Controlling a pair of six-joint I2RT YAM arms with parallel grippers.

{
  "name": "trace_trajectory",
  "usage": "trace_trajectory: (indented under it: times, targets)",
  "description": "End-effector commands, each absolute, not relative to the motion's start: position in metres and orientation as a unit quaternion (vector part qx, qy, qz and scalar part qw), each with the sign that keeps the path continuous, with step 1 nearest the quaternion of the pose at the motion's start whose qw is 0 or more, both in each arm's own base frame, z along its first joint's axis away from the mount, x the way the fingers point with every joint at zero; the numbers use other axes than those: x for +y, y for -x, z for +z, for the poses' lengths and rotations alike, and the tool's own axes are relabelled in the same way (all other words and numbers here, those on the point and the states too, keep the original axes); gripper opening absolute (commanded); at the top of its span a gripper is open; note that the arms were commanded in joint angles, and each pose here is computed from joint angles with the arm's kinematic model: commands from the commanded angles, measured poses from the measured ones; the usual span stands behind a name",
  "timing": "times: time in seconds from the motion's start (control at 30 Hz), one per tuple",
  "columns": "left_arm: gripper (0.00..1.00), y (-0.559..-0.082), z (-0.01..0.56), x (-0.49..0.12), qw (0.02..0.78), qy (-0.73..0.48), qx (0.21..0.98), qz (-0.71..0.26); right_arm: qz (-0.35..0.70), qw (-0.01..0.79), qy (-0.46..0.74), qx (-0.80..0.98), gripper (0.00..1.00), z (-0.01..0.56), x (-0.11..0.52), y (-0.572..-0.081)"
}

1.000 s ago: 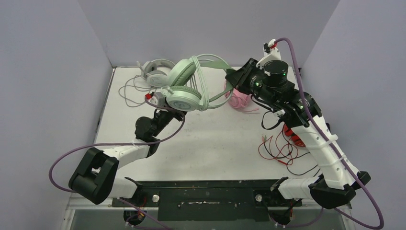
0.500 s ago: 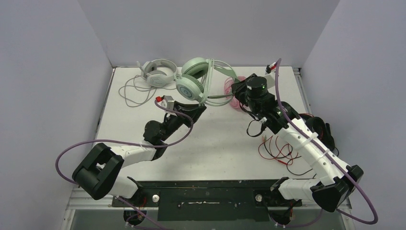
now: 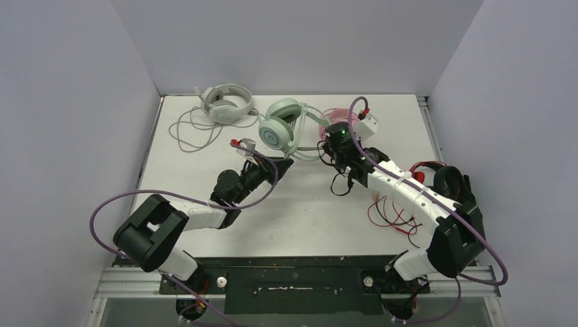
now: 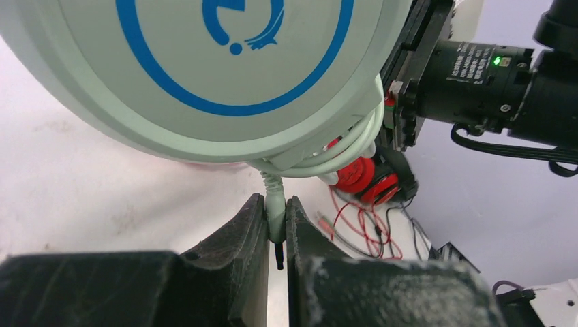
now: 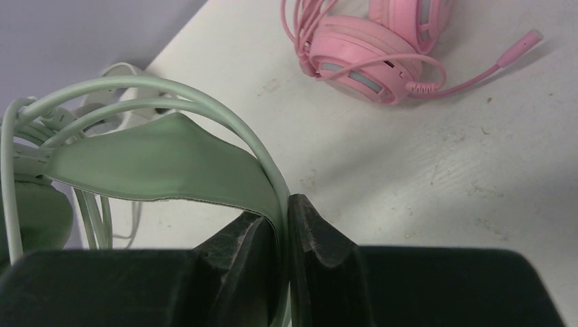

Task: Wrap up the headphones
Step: Wrap the headphones cable around the headphones, then place the headphones at the corner of the board.

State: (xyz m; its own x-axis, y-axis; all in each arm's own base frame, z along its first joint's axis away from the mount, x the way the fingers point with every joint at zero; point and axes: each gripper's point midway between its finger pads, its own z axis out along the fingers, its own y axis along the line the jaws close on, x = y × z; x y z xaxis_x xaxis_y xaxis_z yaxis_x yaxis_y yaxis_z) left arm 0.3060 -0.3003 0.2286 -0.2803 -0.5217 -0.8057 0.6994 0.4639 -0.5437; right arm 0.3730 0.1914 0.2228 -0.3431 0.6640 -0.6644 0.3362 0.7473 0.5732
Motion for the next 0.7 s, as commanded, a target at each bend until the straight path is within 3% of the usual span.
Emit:
trace_trajectory:
  times: [0.0, 0.43, 0.67]
  targets:
    - [0.00, -0.302, 0.218, -0.302, 0.574, -0.057, 0.629, -0.521, 0.179, 0.518, -0.355, 0.758, 0.00, 0.226, 0.188, -0.401]
    - [0.00, -0.324, 0.097, -0.292, 0.454, 0.019, 0.795, -0.401, 0.080, 0.470, -0.314, 0.821, 0.00, 0.106, 0.202, -0.421]
    - [0.00, -0.335, 0.062, -0.301, 0.420, 0.025, 0.823, -0.382, 0.038, 0.445, -0.299, 0.844, 0.03, 0.061, 0.204, -0.424]
